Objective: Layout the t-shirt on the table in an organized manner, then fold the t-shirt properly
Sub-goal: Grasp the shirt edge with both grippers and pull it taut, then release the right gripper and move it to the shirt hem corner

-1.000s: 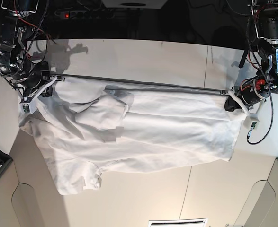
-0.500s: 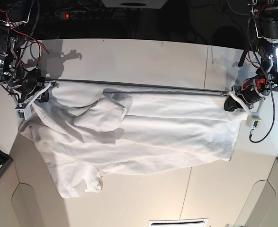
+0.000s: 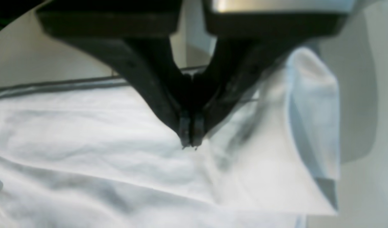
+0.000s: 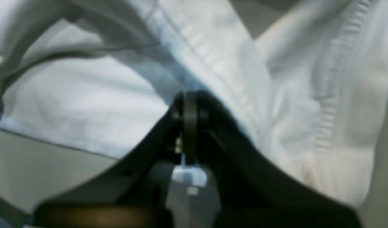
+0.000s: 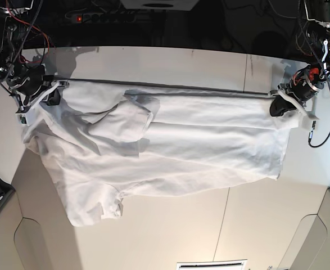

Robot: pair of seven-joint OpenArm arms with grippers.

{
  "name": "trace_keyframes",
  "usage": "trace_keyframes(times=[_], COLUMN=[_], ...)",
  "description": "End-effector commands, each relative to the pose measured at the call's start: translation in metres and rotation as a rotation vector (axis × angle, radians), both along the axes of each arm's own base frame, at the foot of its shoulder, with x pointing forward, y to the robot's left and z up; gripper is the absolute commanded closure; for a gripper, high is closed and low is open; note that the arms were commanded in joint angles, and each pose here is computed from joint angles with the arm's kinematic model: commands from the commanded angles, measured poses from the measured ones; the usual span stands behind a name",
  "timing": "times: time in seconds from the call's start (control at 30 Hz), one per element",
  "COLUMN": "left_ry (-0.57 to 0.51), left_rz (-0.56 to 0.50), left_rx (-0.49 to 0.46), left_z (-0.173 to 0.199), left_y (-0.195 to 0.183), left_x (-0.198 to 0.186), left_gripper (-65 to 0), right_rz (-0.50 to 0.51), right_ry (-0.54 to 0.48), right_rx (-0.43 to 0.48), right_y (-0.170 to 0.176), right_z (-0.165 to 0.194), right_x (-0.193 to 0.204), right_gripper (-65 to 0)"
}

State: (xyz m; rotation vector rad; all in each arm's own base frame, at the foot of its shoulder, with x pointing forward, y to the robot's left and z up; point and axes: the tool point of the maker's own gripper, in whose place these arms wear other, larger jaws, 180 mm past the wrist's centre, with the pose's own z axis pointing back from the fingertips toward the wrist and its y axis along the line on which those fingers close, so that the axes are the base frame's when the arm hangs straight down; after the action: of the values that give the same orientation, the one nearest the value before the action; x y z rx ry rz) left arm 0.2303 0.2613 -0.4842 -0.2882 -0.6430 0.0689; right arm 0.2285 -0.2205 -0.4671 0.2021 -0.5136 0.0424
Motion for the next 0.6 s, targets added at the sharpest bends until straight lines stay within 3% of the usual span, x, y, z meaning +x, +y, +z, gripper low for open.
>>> trace_keyframes(times=[0.0,0.37,0.57], left_ry=[0.299,0.229,0.193], left_rz=[-0.059,0.021,0.057], left_rx=[0.127,0.146,0.137], left_z=[-0.04,-0.009,-0.002], left_y=[0.015,0.039,0.045], left_x=[-0.069,-0.088,-0.087], left_gripper=[0.0,0.0,0.0], right_rz=[0.017,0.075,0.067], right_ry=[0.02,0.0,-0.011], right_rx=[-0.028,-0.068,-0.031], right_y=[-0.005,0.003,0.008], right_z=[0.003,0.023,0.025], right_x=[-0.007,-0.028,-0.026], right_gripper=[0.0,0.0,0.0])
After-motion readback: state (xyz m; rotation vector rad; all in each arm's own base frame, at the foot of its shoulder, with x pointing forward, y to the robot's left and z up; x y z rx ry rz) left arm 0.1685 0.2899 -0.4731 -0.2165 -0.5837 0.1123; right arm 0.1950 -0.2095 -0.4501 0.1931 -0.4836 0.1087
